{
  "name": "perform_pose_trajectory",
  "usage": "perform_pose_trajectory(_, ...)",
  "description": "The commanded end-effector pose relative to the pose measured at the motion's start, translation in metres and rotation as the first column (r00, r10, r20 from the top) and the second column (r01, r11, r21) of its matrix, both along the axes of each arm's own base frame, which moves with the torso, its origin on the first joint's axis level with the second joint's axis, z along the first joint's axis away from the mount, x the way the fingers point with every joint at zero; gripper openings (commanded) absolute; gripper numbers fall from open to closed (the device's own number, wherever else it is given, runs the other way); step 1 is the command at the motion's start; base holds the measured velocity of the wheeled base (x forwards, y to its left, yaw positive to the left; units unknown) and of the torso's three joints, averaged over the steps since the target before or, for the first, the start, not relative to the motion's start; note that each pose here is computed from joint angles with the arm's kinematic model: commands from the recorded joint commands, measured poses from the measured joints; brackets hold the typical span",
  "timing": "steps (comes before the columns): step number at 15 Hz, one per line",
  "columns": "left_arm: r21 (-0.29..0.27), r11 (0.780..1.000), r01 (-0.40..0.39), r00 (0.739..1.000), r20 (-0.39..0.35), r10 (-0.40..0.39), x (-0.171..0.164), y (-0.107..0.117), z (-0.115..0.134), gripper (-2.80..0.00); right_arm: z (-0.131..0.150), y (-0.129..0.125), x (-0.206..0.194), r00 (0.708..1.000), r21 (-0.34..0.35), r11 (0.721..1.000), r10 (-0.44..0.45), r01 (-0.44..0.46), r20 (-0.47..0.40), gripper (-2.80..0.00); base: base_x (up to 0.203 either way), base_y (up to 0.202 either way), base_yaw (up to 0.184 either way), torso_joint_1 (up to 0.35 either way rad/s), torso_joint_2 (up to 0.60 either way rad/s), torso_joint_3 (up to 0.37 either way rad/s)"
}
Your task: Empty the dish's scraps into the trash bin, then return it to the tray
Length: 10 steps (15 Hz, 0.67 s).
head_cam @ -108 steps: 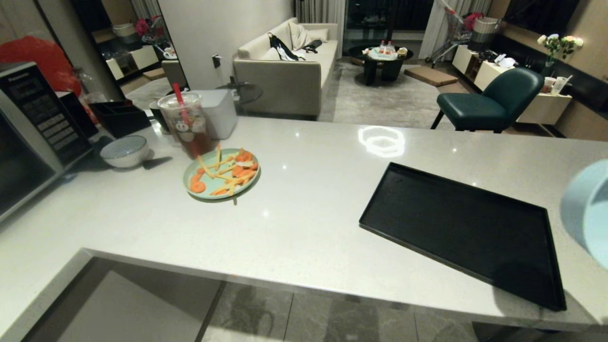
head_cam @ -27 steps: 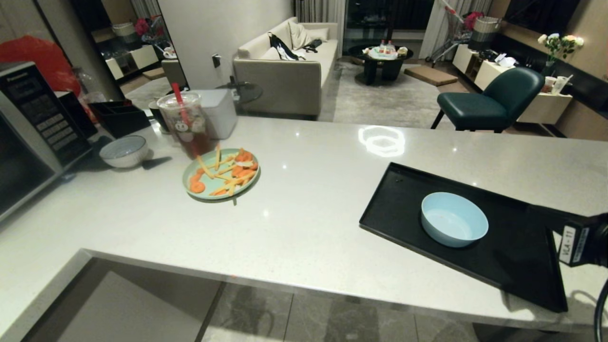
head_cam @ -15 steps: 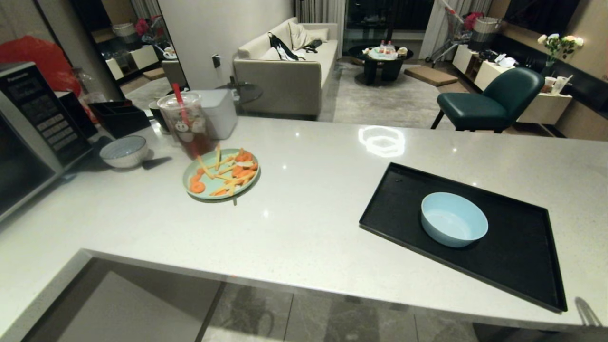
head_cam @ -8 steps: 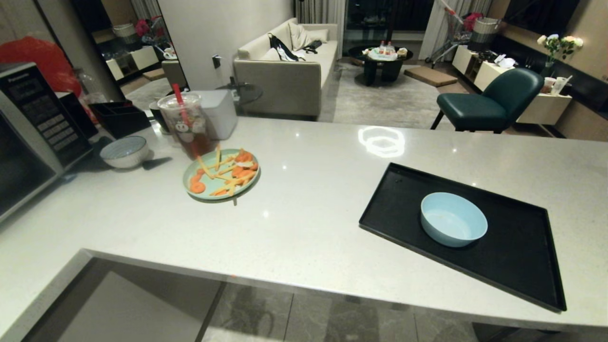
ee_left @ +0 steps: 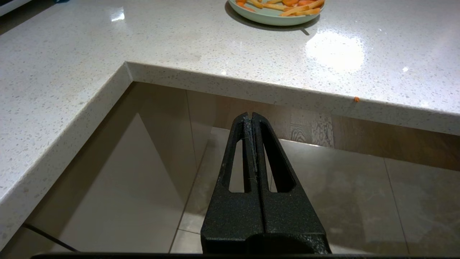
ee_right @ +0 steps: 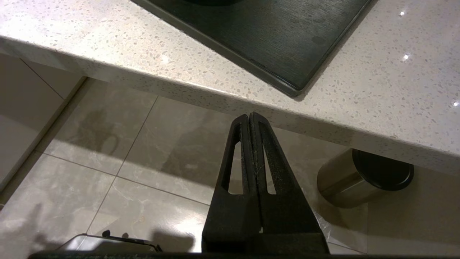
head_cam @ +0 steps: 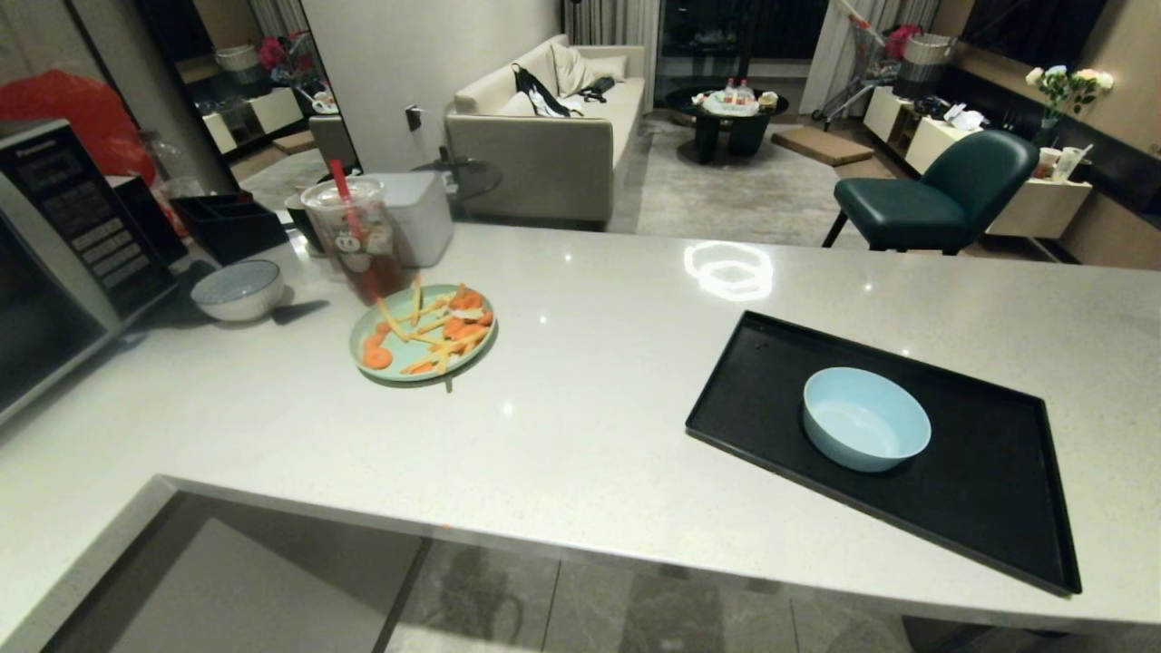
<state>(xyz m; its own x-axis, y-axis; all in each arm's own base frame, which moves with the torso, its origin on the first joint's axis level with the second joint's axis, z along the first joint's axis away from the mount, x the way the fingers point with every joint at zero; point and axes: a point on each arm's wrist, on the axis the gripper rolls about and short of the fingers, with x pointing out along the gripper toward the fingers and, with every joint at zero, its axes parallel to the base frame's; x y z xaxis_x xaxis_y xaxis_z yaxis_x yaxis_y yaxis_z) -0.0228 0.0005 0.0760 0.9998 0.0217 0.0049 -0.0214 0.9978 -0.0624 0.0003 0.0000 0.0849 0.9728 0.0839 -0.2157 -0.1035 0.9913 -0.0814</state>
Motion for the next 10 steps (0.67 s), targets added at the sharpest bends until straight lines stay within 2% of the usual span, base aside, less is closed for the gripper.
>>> perform_pose_trajectory(1,0.000,1.000,-0.001,1.000,0.000,0.001,0.0001,0.0000,0.0001,-2.80,0.0001,0.0000,0.0004,1.000,0.002,1.000,0.001,-0.001,-0.004,-2.80,0.000,0.000,0.000,0.000,0.00,0.000)
perform_pose_trajectory(7,-0.001,1.000,0.000,1.000,0.000,0.000,0.0001,0.0000,0.0001,-2.80,-0.0001,0.0002,0.0017,1.000,0.003,1.000,-0.007,0.007,-0.020,-2.80,0.000,0.000,0.000,0.000,0.00,0.000)
perform_pose_trajectory(8,-0.001,1.000,-0.001,1.000,0.000,0.001,0.0001,0.0000,0.0001,-2.80,0.0000,0.0002,0.0031,0.999,0.005,1.000,-0.026,0.026,-0.036,-2.80,0.000,0.000,0.000,0.000,0.00,0.000)
perform_pose_trajectory(10,-0.001,1.000,-0.001,1.000,0.001,0.001,0.0000,0.0000,0.0001,-2.80,-0.0002,-0.0003,0.0058,0.989,0.005,0.991,-0.135,0.135,-0.068,-2.80,0.000,0.000,0.000,0.000,0.00,0.000)
